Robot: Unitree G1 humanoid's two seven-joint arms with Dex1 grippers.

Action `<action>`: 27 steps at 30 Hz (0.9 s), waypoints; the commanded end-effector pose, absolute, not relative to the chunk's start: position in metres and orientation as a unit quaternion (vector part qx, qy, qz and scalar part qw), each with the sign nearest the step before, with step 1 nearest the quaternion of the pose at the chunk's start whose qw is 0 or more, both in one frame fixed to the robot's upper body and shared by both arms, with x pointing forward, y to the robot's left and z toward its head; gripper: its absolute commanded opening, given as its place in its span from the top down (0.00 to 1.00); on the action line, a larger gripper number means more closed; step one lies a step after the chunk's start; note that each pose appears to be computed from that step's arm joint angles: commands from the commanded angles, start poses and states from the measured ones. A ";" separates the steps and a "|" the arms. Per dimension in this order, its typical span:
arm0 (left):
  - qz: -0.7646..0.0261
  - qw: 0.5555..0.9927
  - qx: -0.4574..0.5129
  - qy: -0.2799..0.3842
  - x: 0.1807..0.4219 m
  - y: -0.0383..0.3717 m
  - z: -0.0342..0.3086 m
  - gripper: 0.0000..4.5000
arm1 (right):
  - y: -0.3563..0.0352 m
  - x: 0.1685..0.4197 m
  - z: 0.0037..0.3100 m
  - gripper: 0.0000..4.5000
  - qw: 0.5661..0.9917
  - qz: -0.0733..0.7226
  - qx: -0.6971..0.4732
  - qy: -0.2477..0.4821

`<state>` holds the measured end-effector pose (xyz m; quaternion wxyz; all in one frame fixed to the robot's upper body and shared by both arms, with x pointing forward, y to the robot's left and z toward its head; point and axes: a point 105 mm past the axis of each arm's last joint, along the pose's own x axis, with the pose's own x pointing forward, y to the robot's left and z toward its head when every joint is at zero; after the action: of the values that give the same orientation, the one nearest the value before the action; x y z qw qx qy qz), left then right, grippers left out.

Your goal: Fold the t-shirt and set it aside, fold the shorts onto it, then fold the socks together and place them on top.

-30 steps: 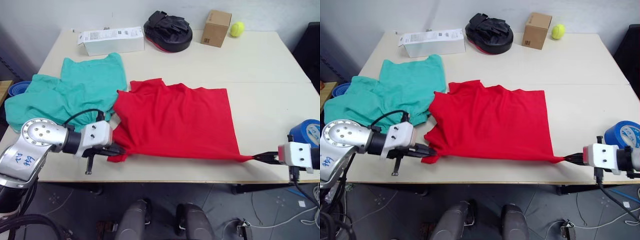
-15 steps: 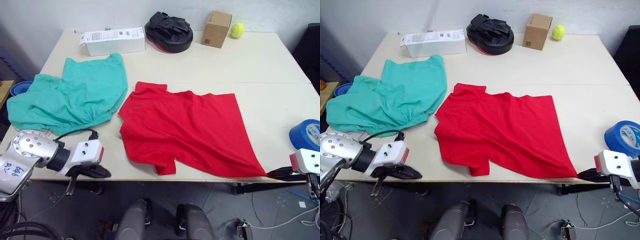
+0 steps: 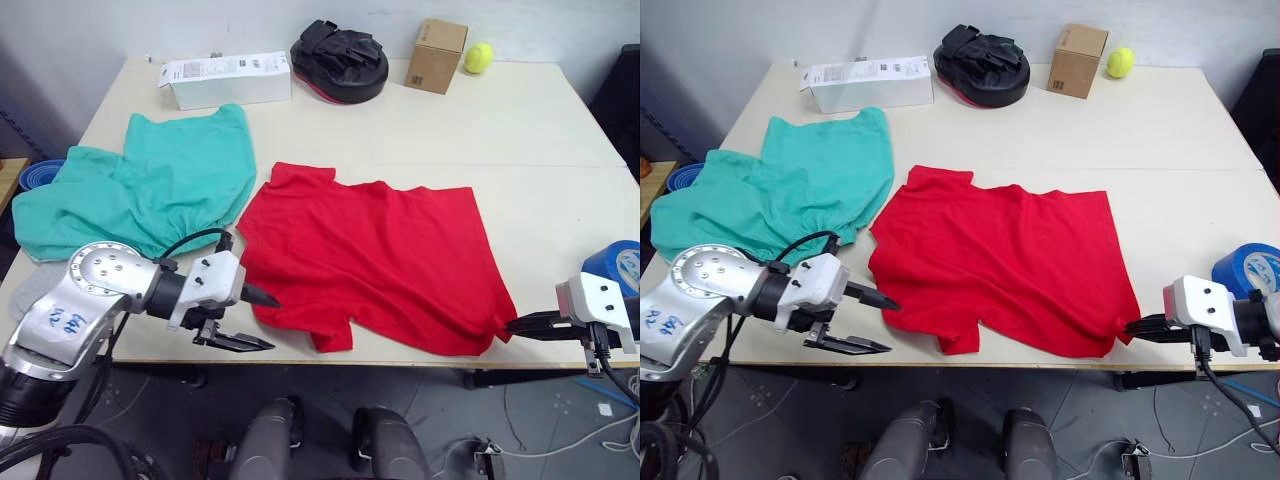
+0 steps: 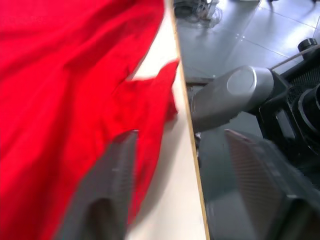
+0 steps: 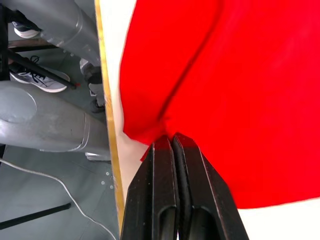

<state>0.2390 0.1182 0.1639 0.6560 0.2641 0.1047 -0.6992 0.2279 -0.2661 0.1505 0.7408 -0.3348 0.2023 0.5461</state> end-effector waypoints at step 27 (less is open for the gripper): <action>-0.757 0.563 0.330 0.035 0.257 0.053 0.133 0.85 | -0.252 0.227 0.146 1.00 0.744 0.554 -0.322 0.188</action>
<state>0.2601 0.0567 0.1285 0.5694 0.3341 0.0499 -0.7494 0.2269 -0.2551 0.1403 0.7439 -0.3141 0.2039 0.5535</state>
